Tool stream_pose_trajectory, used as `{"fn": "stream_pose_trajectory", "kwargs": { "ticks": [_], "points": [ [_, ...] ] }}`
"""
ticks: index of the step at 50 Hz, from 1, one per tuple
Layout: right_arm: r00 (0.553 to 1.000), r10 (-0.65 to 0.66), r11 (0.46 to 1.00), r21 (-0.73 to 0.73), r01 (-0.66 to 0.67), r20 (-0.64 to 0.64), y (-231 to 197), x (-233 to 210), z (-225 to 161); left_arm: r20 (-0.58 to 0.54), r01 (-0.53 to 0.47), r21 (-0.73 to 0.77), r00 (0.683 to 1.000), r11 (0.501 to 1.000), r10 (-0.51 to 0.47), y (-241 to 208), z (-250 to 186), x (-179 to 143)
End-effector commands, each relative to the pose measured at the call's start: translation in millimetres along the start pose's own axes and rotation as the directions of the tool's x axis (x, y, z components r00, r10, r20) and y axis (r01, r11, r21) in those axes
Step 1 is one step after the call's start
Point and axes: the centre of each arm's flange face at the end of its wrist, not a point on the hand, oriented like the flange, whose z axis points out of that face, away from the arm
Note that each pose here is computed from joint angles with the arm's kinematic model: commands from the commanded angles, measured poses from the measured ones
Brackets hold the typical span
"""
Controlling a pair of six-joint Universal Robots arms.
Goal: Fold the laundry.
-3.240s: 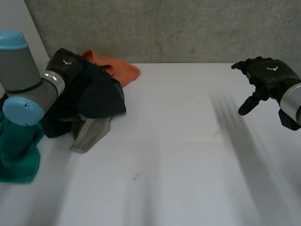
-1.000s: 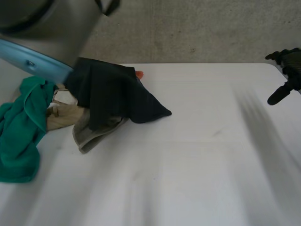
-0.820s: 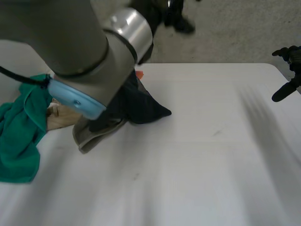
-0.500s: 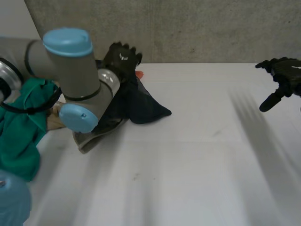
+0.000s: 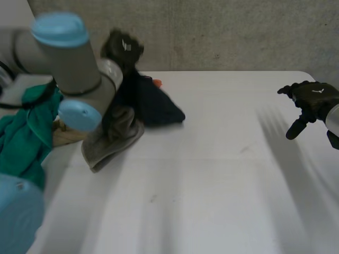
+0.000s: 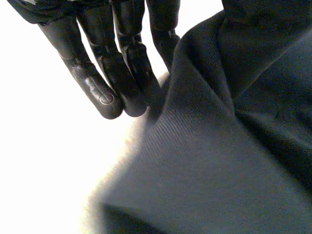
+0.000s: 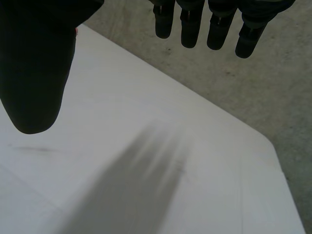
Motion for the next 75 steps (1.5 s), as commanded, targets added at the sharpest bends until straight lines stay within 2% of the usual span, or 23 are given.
{"fn": "stream_pose_trajectory", "kwargs": {
  "ticks": [1, 4, 5, 9, 12, 17, 21, 25, 31, 32, 35, 36, 39, 40, 44, 48, 52, 60, 66, 70, 72, 73, 75],
  "points": [
    [0.998, 0.034, 0.999, 0.039, -0.032, -0.049, -11.5, 17.8, -3.8, -0.061, 0.388, 0.425, 0.914, 0.818, -0.402, -133.4, -47.0, -57.3],
    [0.996, 0.057, 0.997, 0.055, -0.053, -0.068, -16.0, 25.1, -5.1, -0.147, 0.476, 0.491, 0.871, 0.729, -0.47, -158.8, -59.7, -59.0],
    [0.994, 0.074, 0.995, 0.066, -0.069, -0.079, -18.6, 29.9, -6.2, -0.196, 0.52, 0.516, 0.845, 0.681, -0.497, -173.3, -67.6, -56.4],
    [0.988, 0.111, 0.991, 0.088, -0.102, -0.104, -23.6, 40.9, -8.9, -0.274, 0.61, 0.497, 0.786, 0.617, -0.555, -187.2, -76.9, -37.8],
    [0.985, 0.129, 0.988, 0.103, -0.117, -0.118, -27.3, 46.8, -11.6, -0.323, 0.659, 0.432, 0.75, 0.615, -0.577, -181.4, -75.4, -10.6],
    [0.979, 0.157, 0.982, 0.122, -0.141, -0.133, -30.9, 54.9, -15.0, -0.429, 0.723, 0.229, 0.676, 0.652, -0.599, -150.5, -73.2, 74.1],
    [0.979, 0.162, 0.982, 0.116, -0.148, -0.124, -29.6, 54.1, -15.9, -0.449, 0.704, 0.1, 0.663, 0.703, -0.6, -117.9, -71.8, 124.9],
    [0.982, 0.161, 0.983, 0.103, -0.151, -0.1, -26.4, 48.2, -15.1, -0.45, 0.666, 0.036, 0.677, 0.745, -0.583, -100.0, -72.4, 140.8],
    [0.989, 0.142, 0.987, 0.076, -0.139, -0.045, -21.8, 30.9, -17.7, -0.404, 0.649, 0.051, 0.708, 0.759, -0.579, -113.3, -80.2, 89.7],
    [0.99, 0.136, 0.989, 0.06, -0.135, -0.022, -20.1, 24.2, -19.5, -0.38, 0.643, 0.081, 0.726, 0.761, -0.573, -118.8, -82.4, 67.4],
    [0.992, 0.126, 0.991, 0.03, -0.127, 0.025, -16.9, 10.2, -25.1, -0.333, 0.613, 0.117, 0.766, 0.781, -0.551, -119.2, -85.2, 37.1],
    [0.991, 0.114, 0.993, 0.004, -0.115, 0.073, -14.2, -3.2, -31.4, -0.296, 0.58, 0.121, 0.796, 0.806, -0.528, -112.2, -85.9, 22.5],
    [0.984, 0.084, 0.996, -0.032, -0.08, 0.157, -8.8, -25.9, -43.3, -0.227, 0.508, 0.112, 0.85, 0.854, -0.475, -91.0, -80.7, 3.6],
    [0.974, 0.051, 0.998, -0.044, -0.042, 0.222, -4.6, -43.0, -52.6, -0.182, 0.445, 0.089, 0.887, 0.891, -0.425, -69.1, -72.1, -3.9],
    [0.938, -0.048, 0.997, -0.038, 0.065, 0.344, 9.1, -78.3, -76.2, -0.1, 0.267, -0.005, 0.959, 0.964, -0.266, -7.7, -50.4, -15.2],
    [0.91, -0.145, 0.989, 0.03, 0.145, 0.389, 23.5, -101.6, -84.8, -0.098, 0.111, -0.121, 0.988, 0.986, -0.123, 59.7, -28.9, -10.8],
    [0.899, -0.192, 0.981, 0.1, 0.166, 0.394, 38.8, -117.2, -81.4, -0.14, 0.026, -0.163, 0.989, 0.986, -0.049, 104.4, -11.7, 2.7],
    [0.915, -0.18, 0.983, 0.092, 0.157, 0.361, 63.6, -125.6, -66.4, -0.199, -0.02, -0.162, 0.98, 0.987, -0.012, 151.0, 13.9, 39.7],
    [0.928, -0.177, 0.984, 0.055, 0.168, 0.328, 71.4, -123.0, -59.6, -0.179, -0.083, -0.17, 0.983, 0.982, 0.052, 156.6, 20.7, 33.4],
    [0.932, -0.184, 0.983, 0.052, 0.177, 0.312, 72.9, -121.5, -55.0, -0.081, -0.079, -0.164, 0.994, 0.983, 0.067, 140.1, 24.0, 4.9],
    [0.934, -0.186, 0.983, 0.056, 0.177, 0.305, 71.2, -120.9, -53.3, 0.05, -0.066, -0.159, 0.996, 0.985, 0.075, 133.6, 28.0, -30.9],
    [0.934, -0.185, 0.983, 0.057, 0.176, 0.305, 70.7, -121.1, -53.3, 0.106, -0.061, -0.157, 0.991, 0.986, 0.078, 132.4, 29.1, -45.7],
    [0.934, -0.189, 0.982, 0.066, 0.178, 0.302, 68.1, -121.6, -52.9, 0.283, -0.045, -0.145, 0.955, 0.988, 0.085, 130.1, 29.6, -96.8]
  ]
}}
